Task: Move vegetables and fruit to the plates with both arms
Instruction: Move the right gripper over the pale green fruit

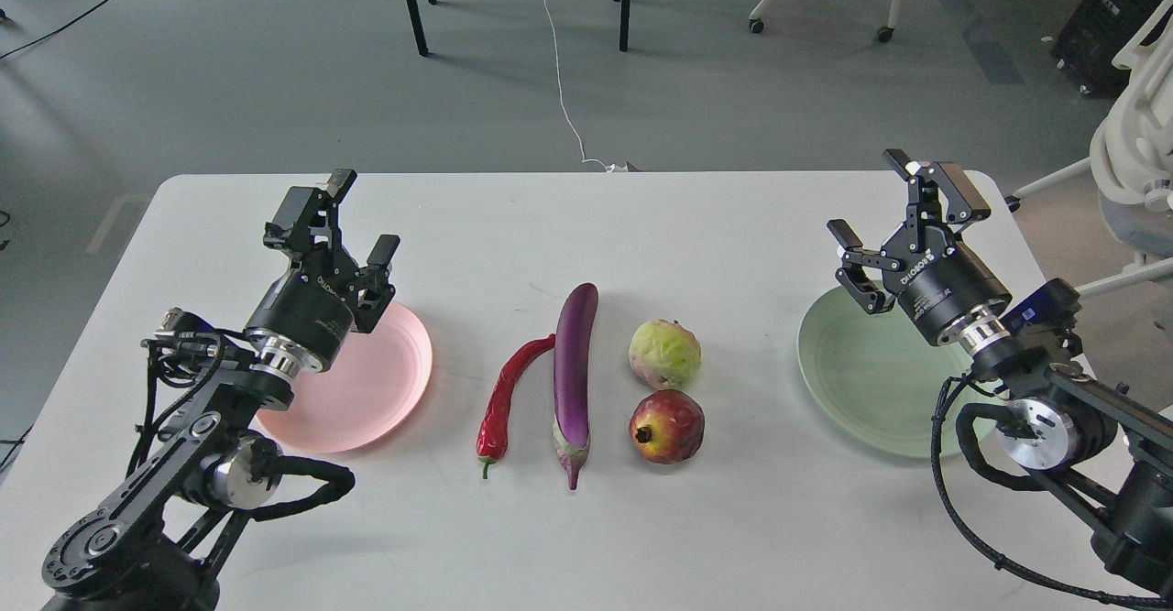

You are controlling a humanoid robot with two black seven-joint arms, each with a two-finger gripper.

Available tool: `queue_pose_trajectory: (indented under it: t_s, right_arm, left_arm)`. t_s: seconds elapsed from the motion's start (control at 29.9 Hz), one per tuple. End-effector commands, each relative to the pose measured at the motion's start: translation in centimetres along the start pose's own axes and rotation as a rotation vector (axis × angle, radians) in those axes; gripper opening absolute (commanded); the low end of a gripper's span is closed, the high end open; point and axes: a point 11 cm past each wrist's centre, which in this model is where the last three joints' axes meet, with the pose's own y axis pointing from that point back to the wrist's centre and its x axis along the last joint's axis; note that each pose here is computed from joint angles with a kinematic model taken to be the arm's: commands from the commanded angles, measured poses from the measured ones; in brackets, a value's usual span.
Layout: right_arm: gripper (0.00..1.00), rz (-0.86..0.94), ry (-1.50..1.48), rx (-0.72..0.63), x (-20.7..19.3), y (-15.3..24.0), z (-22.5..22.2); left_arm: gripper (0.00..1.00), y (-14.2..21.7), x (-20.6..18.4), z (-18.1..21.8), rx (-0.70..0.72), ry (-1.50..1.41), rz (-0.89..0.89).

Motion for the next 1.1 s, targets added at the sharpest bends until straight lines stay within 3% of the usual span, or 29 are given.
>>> queue_pose_trajectory:
  t_s: [0.0,0.2,0.3,0.47,0.7,0.94,1.07]
  right_arm:
    - [0.99,-0.008,-0.004,0.000,-0.3,0.0,0.0]
    - [0.99,-0.085,0.069,0.025,-1.0,-1.1,-2.3]
    - [0.99,-0.245,0.249,0.043,-2.8,-2.9,-6.2]
    - [0.99,-0.603,0.665,-0.083,-7.9,-5.4,-8.4]
    - [0.99,-1.021,1.261,-0.308,-13.4,-7.2,-6.1]
    - [0.99,-1.316,1.785,-0.522,-13.2,-8.1,-1.8]
    - [0.98,-1.380,1.886,-0.561,-13.7,-8.9,0.0]
  left_arm:
    - [0.98,0.2,0.0,-0.2,0.008,-0.004,0.000]
    - [0.98,0.2,0.3,0.0,0.002,0.009,0.009]
    - [0.98,0.1,0.3,0.1,-0.003,0.008,0.006]
    - [0.98,0.0,0.3,0.5,-0.014,0.007,0.006]
    - [0.98,0.0,0.6,0.8,-0.018,0.003,0.017]
    - [0.98,0.1,1.3,1.3,-0.036,0.001,0.035]
    - [0.98,0.1,1.5,1.5,-0.041,0.001,0.045]
